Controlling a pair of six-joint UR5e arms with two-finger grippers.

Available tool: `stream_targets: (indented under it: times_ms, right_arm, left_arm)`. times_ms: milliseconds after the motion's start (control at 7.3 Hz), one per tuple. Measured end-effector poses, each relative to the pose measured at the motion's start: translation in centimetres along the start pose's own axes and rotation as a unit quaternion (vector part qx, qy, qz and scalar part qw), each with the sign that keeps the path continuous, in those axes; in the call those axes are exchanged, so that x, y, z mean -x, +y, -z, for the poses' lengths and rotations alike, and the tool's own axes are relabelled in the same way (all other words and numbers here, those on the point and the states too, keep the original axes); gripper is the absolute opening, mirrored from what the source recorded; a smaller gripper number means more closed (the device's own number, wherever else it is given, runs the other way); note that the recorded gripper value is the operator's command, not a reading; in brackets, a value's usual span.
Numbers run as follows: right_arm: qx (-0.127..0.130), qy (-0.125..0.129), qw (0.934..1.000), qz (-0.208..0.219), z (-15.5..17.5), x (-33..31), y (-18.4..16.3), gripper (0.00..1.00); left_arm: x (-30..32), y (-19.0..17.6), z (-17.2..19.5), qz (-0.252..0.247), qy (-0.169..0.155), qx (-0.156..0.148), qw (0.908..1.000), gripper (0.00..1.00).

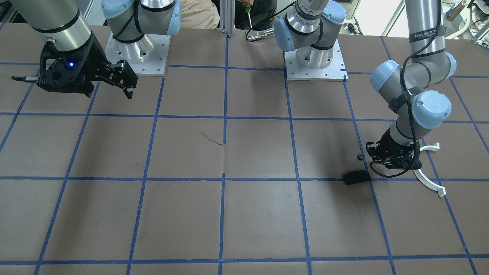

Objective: Place bearing gear from tray to pile

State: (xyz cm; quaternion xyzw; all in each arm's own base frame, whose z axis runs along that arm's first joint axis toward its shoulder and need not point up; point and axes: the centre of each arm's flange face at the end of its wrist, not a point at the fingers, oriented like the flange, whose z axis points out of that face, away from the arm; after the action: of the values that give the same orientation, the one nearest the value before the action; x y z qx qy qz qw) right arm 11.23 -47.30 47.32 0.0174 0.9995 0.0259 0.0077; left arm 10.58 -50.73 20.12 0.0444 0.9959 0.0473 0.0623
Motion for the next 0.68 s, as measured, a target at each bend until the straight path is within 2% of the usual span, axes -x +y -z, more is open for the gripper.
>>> stream_targets:
  times_ms: [411, 685]
  right_arm:
    - [-0.002, 0.006, 1.0, 0.006, 0.3, -0.1, 0.5, 1.0]
    - [-0.002, 0.007, 0.9999, 0.007, 0.3, -0.1, 0.5, 1.0]
  left_arm:
    - [-0.5, 0.3, -0.6, -0.004, 0.004, 0.008, 0.9999, 1.0]
    - [-0.6, 0.0, 0.6, -0.005, -0.004, -0.003, 1.0, 1.0]
